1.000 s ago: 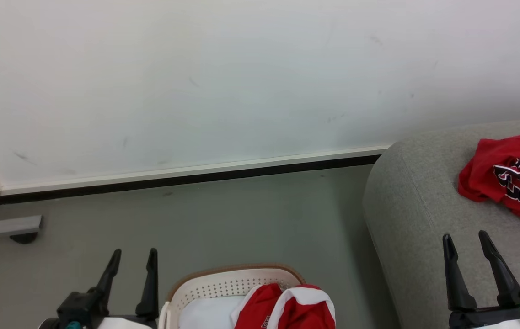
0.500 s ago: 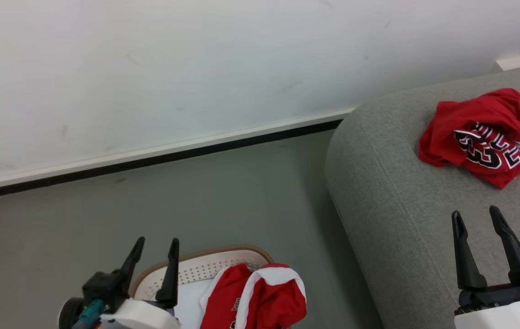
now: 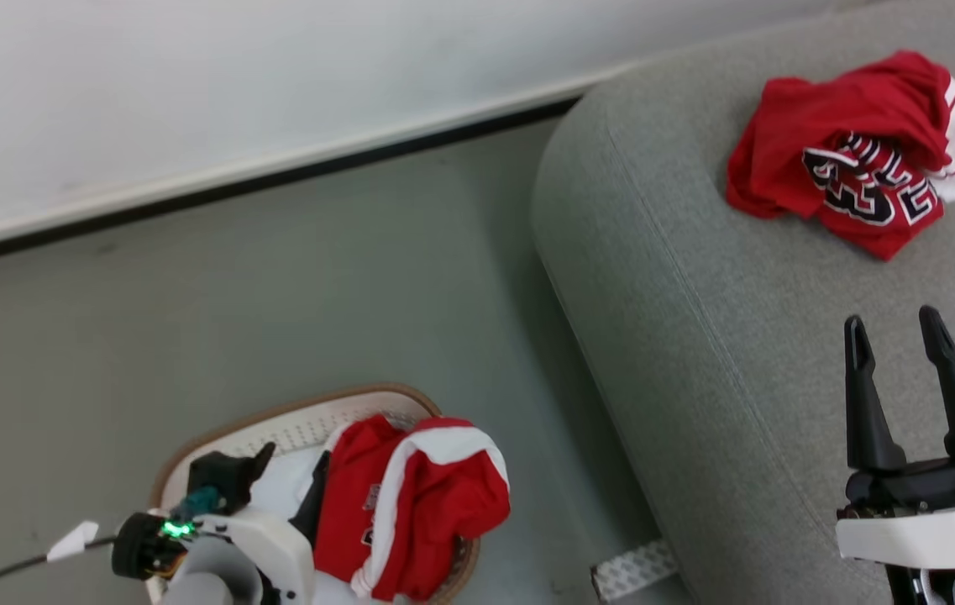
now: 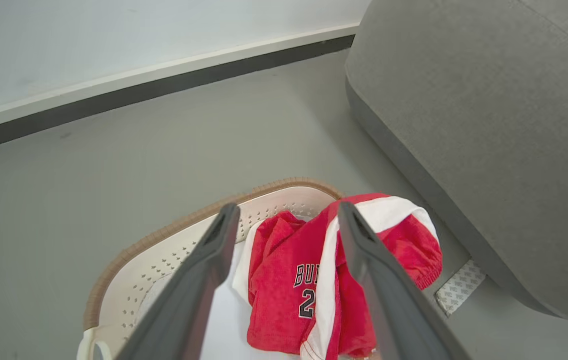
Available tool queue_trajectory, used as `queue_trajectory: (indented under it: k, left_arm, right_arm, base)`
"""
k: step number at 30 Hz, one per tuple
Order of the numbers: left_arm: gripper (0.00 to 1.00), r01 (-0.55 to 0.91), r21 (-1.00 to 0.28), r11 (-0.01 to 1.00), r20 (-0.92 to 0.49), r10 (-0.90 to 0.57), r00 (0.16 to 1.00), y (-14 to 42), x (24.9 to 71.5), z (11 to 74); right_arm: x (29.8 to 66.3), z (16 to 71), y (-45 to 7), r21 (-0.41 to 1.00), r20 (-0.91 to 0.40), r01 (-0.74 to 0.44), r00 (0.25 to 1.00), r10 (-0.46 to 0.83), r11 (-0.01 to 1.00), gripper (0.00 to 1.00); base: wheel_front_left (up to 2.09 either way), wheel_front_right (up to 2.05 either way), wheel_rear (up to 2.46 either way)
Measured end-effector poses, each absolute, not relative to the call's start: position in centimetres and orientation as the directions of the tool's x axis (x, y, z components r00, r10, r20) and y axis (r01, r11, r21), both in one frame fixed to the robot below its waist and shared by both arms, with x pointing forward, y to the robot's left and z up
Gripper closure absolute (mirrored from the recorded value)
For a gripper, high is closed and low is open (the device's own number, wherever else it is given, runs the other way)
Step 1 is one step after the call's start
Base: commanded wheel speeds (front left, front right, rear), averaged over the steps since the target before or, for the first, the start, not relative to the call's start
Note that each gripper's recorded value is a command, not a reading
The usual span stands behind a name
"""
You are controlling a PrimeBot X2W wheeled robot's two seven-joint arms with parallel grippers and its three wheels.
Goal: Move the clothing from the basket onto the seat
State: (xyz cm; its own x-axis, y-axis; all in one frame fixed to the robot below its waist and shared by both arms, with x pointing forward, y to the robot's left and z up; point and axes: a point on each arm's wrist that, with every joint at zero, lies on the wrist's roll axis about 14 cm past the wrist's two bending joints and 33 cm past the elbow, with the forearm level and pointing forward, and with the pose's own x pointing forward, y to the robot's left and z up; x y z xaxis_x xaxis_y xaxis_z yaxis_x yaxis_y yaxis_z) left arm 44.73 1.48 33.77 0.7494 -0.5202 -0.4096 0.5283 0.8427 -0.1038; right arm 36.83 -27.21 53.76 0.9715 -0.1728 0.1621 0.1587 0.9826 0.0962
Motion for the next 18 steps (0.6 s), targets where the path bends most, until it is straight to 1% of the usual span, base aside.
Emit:
queue_trajectory:
  k: [3, 13, 18]
  left_arm:
    - [0.00, 0.554, -0.102, 0.826, -0.492, -0.526, 0.694, 1.3, 44.9, 30.9]
    - [0.00, 0.613, -0.120, 0.781, -0.683, -0.513, 0.520, 1.2, 44.7, 22.6]
    - [0.00, 0.619, -0.131, 0.774, -0.725, -0.501, 0.472, 1.1, 45.8, 19.5]
  right_arm:
    - [37.6, 53.5, -27.4, 0.091, 0.157, 0.169, 0.971, -0.182, 0.981, 0.00]
    - [39.5, 53.9, -28.8, 0.048, 0.175, 0.217, 0.959, -0.222, 0.975, 0.00]
    - [40.9, 53.5, -29.3, 0.024, 0.174, 0.235, 0.956, -0.235, 0.972, 0.00]
  base:
    - [0.00, 0.00, 0.00]
    - [0.00, 0.00, 0.00]
    - [0.00, 0.00, 0.00]
